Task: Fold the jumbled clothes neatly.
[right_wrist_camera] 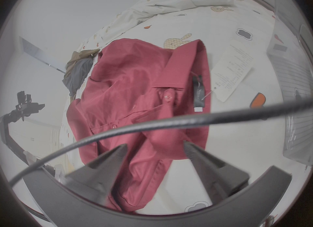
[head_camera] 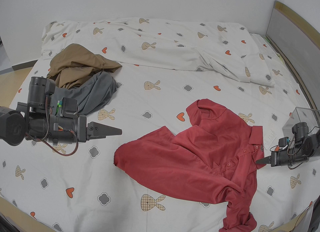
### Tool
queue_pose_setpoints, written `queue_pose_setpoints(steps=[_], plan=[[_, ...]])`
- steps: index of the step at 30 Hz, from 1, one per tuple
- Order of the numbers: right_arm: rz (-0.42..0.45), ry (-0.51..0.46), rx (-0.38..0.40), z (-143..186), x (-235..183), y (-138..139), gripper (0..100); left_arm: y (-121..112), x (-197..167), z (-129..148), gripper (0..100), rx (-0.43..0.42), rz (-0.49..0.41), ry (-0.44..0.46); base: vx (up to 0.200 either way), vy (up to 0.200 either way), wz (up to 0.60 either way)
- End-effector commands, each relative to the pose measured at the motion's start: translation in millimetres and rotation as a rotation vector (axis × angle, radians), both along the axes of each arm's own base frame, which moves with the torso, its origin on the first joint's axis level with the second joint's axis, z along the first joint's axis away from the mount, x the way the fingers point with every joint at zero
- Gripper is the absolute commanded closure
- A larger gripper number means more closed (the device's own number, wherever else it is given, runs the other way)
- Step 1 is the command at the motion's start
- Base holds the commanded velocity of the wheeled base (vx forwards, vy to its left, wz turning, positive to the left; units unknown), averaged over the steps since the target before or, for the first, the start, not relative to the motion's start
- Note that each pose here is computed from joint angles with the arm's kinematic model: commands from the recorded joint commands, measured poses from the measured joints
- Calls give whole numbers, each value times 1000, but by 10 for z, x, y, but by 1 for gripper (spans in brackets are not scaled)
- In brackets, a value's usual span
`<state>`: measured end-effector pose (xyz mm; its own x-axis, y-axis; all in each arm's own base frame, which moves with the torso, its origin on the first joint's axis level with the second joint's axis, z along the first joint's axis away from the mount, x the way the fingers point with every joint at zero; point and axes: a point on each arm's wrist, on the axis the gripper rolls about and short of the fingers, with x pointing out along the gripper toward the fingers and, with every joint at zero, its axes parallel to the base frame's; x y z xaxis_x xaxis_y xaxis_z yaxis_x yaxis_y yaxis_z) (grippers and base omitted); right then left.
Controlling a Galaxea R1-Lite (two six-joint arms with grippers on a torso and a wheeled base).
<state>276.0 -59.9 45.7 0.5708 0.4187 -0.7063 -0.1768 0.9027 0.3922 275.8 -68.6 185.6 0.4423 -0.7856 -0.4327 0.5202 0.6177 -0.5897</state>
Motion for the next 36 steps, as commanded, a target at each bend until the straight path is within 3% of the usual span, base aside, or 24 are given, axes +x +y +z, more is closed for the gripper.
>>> queue_pose_setpoints(steps=[1,6,14,25,26,36], plan=[[-45,9,2,-36,-2,-135,100,2,-1,2,0,-1,1,0,0,0,0],[-84,10,9,-38,-42,-254,100,2,-1,2,0,-1,1,0,0,0,0],[-116,-66,102,126,-196,-468,100,2,-1,2,0,-1,1,0,0,0,0],[-54,8,87,-65,-9,-237,100,2,0,-6,0,0,1,3,0,0,0],[-49,9,88,-75,14,-231,0,2,0,-6,0,0,1,3,0,0,0],[-14,12,92,-168,138,-200,0,1,3,-10,0,0,1,4,0,0,0]])
